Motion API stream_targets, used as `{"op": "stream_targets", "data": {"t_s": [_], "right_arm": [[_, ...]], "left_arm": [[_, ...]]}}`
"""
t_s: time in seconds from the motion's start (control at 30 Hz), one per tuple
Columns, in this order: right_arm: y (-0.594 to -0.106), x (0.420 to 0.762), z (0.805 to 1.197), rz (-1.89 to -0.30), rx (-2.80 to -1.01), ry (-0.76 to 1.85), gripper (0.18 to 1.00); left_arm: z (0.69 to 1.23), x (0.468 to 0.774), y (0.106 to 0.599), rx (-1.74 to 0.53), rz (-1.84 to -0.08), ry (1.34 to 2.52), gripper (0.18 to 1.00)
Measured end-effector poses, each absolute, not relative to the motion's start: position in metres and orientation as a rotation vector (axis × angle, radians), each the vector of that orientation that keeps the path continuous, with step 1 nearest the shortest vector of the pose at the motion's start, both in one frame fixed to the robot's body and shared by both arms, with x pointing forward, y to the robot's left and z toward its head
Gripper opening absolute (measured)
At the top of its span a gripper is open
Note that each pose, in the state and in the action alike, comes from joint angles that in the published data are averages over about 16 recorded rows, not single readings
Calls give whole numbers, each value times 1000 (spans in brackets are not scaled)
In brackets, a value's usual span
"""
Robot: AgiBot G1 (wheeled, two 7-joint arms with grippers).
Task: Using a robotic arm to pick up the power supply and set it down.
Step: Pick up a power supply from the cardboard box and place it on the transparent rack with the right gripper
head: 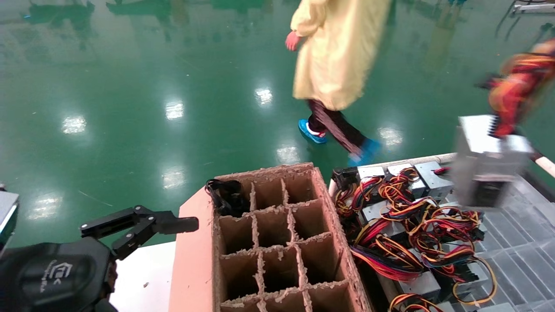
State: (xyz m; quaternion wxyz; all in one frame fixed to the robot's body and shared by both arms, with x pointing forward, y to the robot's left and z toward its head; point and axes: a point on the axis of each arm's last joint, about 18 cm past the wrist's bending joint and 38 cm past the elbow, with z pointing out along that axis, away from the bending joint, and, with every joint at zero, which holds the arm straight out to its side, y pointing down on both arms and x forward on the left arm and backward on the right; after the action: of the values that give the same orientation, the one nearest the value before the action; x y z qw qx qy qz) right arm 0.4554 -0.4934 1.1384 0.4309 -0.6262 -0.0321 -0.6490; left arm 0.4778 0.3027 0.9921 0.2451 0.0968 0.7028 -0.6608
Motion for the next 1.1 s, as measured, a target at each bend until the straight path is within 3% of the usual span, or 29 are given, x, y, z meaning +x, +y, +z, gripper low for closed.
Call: {"op": "stream_targets", "data": {"t_s": [0.27,0.5,1.1], "right_arm": [[-558,433,1106,-1657,-1627,67,197],[-590,436,1070,-1640,-1708,176,197],[-591,480,1010,-1496,-1867,235,196]], "left_arm": [[992,478,303,264,-1804,1918,1001],[992,478,303,264,-1804,1918,1001],[992,478,303,264,-1804,1918,1001]]}}
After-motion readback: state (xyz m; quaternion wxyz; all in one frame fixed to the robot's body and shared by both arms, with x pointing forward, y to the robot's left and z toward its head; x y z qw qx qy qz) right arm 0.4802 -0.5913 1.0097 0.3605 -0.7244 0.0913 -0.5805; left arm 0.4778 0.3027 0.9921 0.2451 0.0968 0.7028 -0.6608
